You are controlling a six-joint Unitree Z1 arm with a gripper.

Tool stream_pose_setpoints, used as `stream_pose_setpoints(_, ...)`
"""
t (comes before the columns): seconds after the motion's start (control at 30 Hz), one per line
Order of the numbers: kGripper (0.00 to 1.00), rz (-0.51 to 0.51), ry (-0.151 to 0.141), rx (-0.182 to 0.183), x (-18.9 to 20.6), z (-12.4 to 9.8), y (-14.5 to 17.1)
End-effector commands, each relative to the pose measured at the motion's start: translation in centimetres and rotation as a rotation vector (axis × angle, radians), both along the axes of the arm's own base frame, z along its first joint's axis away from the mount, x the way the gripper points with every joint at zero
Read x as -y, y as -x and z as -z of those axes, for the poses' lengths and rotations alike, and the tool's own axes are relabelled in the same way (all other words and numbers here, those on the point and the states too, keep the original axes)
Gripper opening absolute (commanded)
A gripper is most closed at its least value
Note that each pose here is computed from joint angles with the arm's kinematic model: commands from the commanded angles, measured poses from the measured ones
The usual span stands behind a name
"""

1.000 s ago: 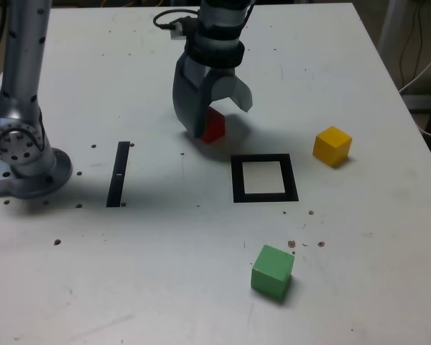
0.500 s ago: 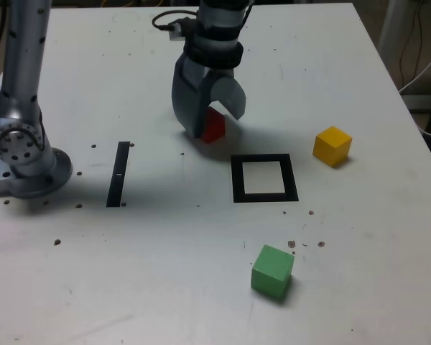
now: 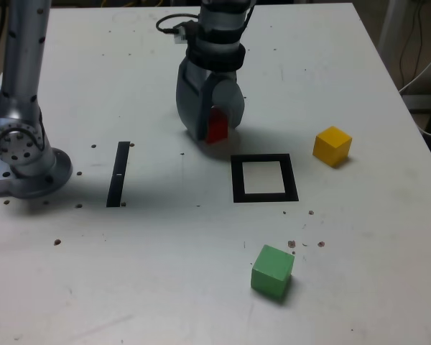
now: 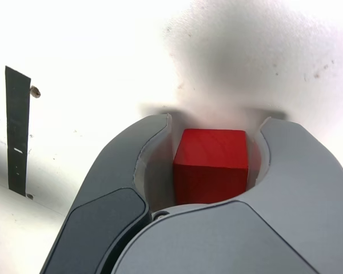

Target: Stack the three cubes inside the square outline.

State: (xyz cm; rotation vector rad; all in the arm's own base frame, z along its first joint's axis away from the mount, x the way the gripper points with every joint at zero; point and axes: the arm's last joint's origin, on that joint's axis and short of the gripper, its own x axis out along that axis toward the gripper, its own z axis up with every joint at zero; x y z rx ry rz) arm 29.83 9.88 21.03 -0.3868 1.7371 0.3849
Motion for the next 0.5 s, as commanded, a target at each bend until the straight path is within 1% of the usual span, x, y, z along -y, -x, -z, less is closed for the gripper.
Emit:
stream_pose_setpoints(0.0,0.30,0.036,0.000,0.015,0.4,-0.4,-0.1)
stream_pose_setpoints(0.1,0.29,0.098,0.007,0.018,0.9,-0.9,0.0)
stream_pose_setpoints(0.27,0.29,0.205,0.016,0.003,2.2,-2.0,0.4)
stream_pose_setpoints(0.37,0.29,0.266,0.012,0.005,3.8,-2.9,0.3)
stream_pose_setpoints(0.47,0.29,0.318,0.002,0.017,6.1,-3.8,-0.4)
